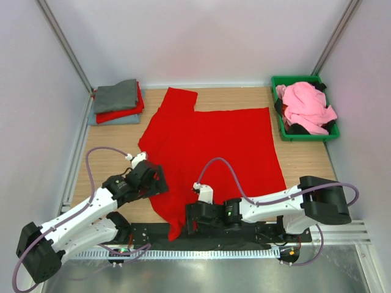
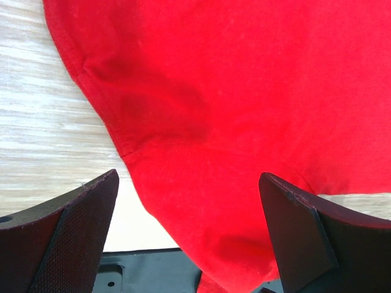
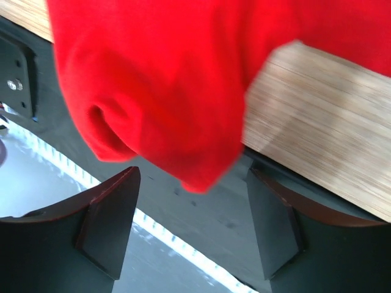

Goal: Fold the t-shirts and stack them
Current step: Flatten the tshirt out

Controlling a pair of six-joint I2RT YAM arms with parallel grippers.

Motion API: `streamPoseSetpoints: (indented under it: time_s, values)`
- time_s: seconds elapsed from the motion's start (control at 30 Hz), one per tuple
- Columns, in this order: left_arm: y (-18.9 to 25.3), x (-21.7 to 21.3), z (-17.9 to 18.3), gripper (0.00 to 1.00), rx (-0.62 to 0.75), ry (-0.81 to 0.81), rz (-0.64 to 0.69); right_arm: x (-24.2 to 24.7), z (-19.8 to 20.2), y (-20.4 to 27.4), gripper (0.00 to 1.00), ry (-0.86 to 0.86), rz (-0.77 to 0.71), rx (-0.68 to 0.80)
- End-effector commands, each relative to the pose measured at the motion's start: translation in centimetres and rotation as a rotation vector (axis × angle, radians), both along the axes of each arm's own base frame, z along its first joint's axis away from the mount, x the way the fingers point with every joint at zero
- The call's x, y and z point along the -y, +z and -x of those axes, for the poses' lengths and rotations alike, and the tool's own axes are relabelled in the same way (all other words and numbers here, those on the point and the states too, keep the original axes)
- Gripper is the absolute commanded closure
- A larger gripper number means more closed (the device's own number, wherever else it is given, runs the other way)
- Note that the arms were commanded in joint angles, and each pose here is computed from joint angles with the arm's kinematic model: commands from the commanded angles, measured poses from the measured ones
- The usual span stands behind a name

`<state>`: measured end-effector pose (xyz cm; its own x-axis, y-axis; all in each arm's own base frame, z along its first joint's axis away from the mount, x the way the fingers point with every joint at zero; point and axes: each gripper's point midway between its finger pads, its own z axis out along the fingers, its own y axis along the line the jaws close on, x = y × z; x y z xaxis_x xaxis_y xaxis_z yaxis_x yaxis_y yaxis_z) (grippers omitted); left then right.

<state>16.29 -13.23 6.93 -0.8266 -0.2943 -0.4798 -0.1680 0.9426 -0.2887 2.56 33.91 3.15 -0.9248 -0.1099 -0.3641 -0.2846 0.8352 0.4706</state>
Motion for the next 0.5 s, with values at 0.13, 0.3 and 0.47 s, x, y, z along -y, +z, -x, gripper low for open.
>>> streamPoseSetpoints:
  time_s: [0.13, 0.3, 0.47]
  values:
    - [1.2, 0.3, -0.2, 0.03, 0.011, 0.001, 0.014, -3.5, 0.4, 0.1, 0.37, 0.017, -0.072, 0.016]
    - [1.7, 0.4, 0.2, 0.03, 0.012, 0.002, 0.044, -4.4, 0.6, 1.2, 0.72, 0.020, -0.129, 0.025]
    - [2.1, 0.6, 0.7, 0.03, -0.001, -0.003, 0.062, -5.3, 0.9, 6.1, 0.89, 0.049, -0.244, 0.027]
